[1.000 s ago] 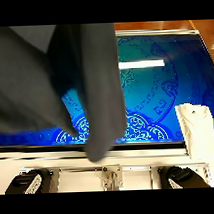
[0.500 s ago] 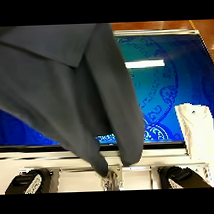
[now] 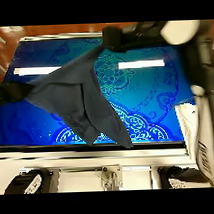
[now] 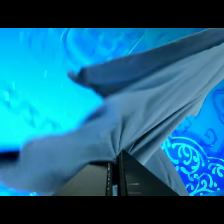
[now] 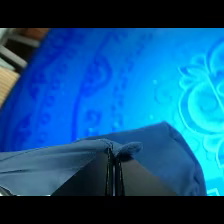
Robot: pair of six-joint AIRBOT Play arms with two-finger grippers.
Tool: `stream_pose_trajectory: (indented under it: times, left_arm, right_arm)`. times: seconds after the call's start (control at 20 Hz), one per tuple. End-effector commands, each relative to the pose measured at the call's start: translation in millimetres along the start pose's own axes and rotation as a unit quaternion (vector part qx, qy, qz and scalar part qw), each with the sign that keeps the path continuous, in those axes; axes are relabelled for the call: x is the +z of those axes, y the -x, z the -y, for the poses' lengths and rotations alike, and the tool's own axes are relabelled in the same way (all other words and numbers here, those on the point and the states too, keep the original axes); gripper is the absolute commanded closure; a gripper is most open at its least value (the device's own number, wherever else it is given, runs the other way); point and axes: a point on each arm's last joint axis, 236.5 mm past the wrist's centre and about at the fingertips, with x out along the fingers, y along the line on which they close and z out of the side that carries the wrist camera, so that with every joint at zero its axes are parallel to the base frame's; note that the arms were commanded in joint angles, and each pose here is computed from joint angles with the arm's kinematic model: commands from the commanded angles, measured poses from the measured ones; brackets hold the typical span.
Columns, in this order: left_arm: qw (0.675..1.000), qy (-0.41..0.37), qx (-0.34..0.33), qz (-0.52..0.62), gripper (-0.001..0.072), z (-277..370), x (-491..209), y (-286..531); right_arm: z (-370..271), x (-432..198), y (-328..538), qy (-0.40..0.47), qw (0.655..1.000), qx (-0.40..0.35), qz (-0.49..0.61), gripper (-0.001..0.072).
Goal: Fold the shirts.
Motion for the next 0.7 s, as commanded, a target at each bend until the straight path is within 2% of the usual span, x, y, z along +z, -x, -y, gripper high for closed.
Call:
stream_pose_trajectory:
  times: [0.0, 0.15, 0.2, 0.25, 0.3, 0.35, 0.45, 0.55, 0.6, 0.65]
  left_arm:
    - [0.993, 0.106, -0.011, -0.042, 0.0667, -30.8, -41.5, -69.5]
    - [0.984, 0.158, -0.019, -0.079, 0.0667, -42.8, -64.0, -104.4]
    - [0.984, 0.155, -0.023, -0.085, 0.0666, -44.1, -65.4, -110.8]
    - [0.985, 0.148, -0.024, -0.082, 0.0605, -46.1, -63.5, -114.1]
    - [0.989, 0.129, -0.022, -0.074, 0.0325, -48.3, -58.7, -114.7]
    - [0.991, 0.114, -0.019, -0.063, 0.0009, -52.9, -50.7, -111.6]
    - [0.992, 0.117, 0.011, -0.050, 0.0004, -79.2, -34.3, -94.9]
    - [0.988, 0.136, 0.049, -0.053, 0.0005, -115.5, -30.1, -71.5]
    - [0.983, 0.160, 0.061, -0.061, 0.0005, -131.8, -36.7, -61.9]
    - [0.977, 0.185, 0.066, -0.079, 0.0005, -143.3, -49.4, -56.6]
  right_arm:
    - [49.9, -51.7, -74.9, -0.044, 0.994, -0.044, -0.090, 0.0660]
    - [53.7, -62.3, -88.5, -0.069, 0.991, -0.041, -0.105, 0.0630]
    - [57.7, -54.1, -81.8, -0.062, 0.993, -0.050, -0.092, 0.0371]
    - [64.5, -44.3, -69.6, -0.052, 0.994, -0.063, -0.079, 0.0030]
    - [72.7, -36.5, -51.9, -0.042, 0.994, -0.076, -0.073, 0.0026]
    - [86.2, -30.0, -26.2, -0.025, 0.992, -0.098, -0.072, 0.0026]
    - [133.4, -30.3, 41.4, 0.018, 0.977, -0.188, -0.098, 0.0026]
    - [197.2, -57.2, 131.9, 0.025, 0.929, -0.323, -0.176, 0.0043]
    - [221.3, -73.8, 172.5, 0.011, 0.902, -0.373, -0.218, 0.0134]
    - [235.0, -90.1, 202.0, -0.010, 0.884, -0.393, -0.254, 0.0159]
